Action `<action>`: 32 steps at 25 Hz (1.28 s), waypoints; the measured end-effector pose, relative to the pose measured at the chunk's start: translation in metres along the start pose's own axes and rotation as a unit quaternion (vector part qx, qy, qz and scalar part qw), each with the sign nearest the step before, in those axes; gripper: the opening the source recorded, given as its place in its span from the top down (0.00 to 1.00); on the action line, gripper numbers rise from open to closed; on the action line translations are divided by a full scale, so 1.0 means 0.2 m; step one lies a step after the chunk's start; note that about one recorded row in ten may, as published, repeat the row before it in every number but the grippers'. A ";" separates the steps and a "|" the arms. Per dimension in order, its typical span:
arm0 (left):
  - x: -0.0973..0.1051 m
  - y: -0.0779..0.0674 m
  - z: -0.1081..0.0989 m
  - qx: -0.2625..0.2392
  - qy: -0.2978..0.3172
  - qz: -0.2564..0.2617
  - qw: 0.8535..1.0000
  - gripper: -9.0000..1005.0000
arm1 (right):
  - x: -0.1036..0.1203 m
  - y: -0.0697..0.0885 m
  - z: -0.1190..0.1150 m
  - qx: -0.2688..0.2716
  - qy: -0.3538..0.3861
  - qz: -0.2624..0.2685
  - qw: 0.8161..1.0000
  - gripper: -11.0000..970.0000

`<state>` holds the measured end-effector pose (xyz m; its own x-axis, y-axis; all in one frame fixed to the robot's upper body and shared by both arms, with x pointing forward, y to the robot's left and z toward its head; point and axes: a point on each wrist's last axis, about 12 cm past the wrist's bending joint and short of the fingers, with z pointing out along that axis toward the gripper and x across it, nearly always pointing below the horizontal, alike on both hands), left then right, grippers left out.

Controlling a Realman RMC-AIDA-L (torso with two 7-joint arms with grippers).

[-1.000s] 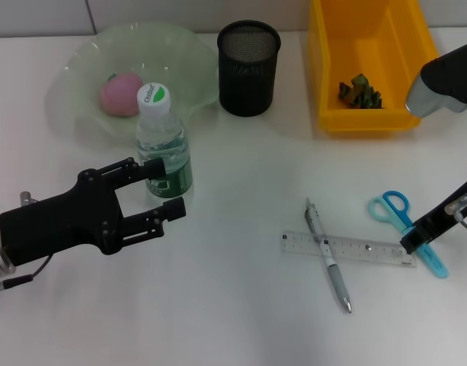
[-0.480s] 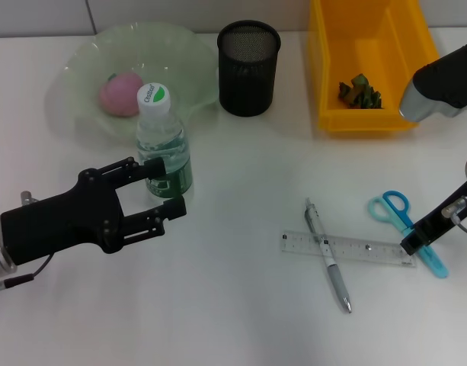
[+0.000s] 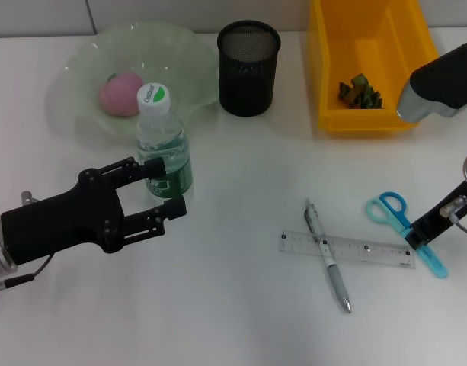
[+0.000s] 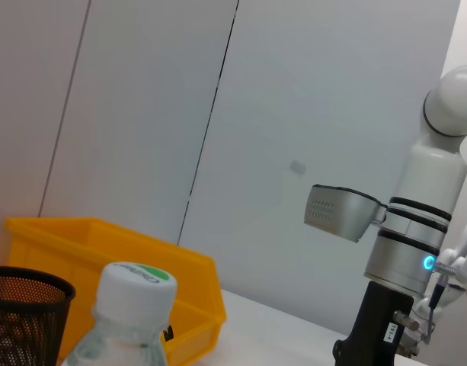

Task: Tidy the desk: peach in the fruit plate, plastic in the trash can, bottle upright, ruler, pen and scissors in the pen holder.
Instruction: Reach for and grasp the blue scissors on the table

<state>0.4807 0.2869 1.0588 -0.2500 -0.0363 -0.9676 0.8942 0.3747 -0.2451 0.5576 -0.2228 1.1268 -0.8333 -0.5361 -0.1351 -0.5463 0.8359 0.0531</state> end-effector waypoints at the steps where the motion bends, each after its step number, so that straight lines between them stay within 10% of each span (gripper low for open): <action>1: 0.00 0.00 0.00 0.000 0.000 0.000 1.000 0.26 | 0.00 0.00 0.00 0.000 0.000 0.000 1.000 0.73; 18: 0.00 0.00 0.00 0.001 -0.001 0.001 1.000 0.26 | 0.02 0.01 -0.09 0.007 -0.018 -0.002 1.000 0.82; 23: -0.01 0.00 0.00 0.002 -0.001 0.002 1.000 0.26 | 0.02 0.01 -0.07 0.006 -0.018 0.001 1.000 0.61; 32: -0.01 0.00 0.00 -0.001 -0.001 0.002 1.000 0.26 | 0.02 0.02 -0.01 0.004 -0.012 0.000 1.000 0.61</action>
<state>0.4818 0.2870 1.0597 -0.2456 -0.0367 -0.9687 0.8948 0.3758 -0.2411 0.5525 -0.2219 1.1294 -0.8313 -0.5328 -0.1586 -0.5452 0.8371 0.0457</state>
